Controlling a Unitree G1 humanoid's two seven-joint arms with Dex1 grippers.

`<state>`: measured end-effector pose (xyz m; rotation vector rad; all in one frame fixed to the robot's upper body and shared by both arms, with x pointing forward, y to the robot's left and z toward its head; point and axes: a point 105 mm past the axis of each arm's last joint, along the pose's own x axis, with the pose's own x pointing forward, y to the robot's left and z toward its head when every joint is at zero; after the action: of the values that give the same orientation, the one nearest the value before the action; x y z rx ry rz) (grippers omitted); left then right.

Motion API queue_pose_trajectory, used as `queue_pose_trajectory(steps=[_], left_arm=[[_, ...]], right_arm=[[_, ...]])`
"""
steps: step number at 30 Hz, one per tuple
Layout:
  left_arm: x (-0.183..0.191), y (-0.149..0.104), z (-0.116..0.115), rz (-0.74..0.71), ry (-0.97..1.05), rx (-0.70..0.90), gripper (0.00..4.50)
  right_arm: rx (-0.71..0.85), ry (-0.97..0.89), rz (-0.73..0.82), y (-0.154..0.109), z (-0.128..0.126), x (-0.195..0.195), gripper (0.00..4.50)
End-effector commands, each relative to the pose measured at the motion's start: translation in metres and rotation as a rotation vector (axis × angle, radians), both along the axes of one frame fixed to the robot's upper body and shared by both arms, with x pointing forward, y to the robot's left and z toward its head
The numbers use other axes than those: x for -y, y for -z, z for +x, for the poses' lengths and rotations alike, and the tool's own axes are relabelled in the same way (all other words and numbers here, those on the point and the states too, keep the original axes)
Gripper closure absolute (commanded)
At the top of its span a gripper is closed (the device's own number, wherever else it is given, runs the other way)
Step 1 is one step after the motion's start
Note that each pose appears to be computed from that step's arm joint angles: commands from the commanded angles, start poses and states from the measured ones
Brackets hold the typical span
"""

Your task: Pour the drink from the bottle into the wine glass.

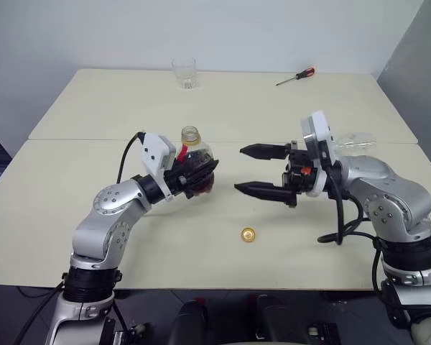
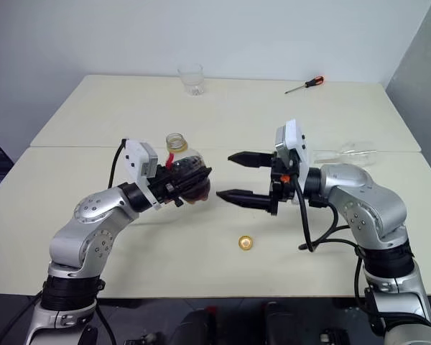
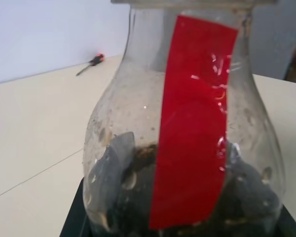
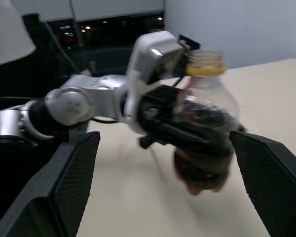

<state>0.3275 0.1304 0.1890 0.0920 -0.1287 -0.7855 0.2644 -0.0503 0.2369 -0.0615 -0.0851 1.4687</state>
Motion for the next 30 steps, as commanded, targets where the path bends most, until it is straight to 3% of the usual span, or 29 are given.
queue_pose_trajectory(steps=[1, 12, 21, 30], left_arm=[[-0.013, -0.017, -0.001, -0.018, -0.089, 0.083, 2.55], [-0.116, -0.025, 0.043, -0.060, -0.598, 0.157, 2.55], [-0.186, -0.016, 0.061, -0.083, -0.861, 0.164, 2.55], [-0.197, 0.000, 0.077, -0.124, -0.888, 0.135, 2.55]], right_arm=[[0.036, -0.007, 0.038, -0.011, -0.006, -0.003, 0.02], [0.079, 0.135, 0.115, -0.017, 0.016, -0.021, 0.02], [0.122, 0.307, 0.114, -0.003, 0.035, -0.041, 0.02], [0.141, 0.379, 0.095, 0.007, 0.042, -0.050, 0.02]])
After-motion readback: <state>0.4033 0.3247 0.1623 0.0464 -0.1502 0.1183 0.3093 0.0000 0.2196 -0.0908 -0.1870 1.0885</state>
